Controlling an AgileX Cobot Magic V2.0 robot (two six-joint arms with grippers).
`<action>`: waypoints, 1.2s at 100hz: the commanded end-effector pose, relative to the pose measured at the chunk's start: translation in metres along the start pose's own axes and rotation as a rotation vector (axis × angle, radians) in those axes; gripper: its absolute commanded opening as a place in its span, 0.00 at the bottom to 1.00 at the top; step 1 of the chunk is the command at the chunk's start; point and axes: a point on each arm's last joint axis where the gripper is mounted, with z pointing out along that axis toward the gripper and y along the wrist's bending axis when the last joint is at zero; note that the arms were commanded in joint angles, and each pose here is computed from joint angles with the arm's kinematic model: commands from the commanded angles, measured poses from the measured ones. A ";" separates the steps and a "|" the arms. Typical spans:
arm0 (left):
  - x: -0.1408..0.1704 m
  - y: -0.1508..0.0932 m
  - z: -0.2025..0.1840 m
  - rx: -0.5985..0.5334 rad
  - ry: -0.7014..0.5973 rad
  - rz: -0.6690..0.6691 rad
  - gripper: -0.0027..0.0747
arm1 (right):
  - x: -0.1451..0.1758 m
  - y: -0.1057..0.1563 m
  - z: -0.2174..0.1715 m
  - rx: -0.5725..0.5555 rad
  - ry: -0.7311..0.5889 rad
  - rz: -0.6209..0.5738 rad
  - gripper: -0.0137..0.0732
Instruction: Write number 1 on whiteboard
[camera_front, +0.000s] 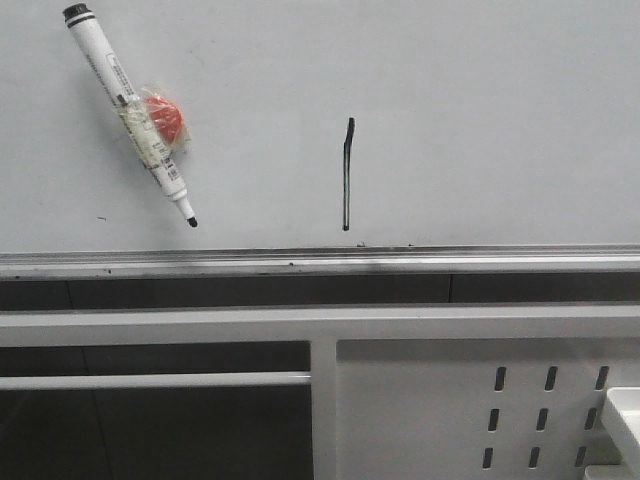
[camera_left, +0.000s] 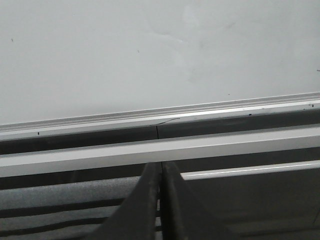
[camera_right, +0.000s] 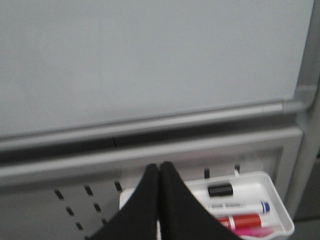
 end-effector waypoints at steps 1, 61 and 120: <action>0.006 0.000 0.002 -0.004 -0.036 -0.009 0.01 | 0.004 -0.001 -0.001 0.003 -0.003 -0.022 0.08; 0.005 0.000 0.002 -0.004 -0.038 -0.009 0.01 | 0.003 0.001 -0.001 -0.020 -0.005 -0.058 0.08; 0.005 0.000 0.002 -0.004 -0.038 -0.009 0.01 | 0.003 0.001 -0.001 -0.020 -0.005 -0.058 0.08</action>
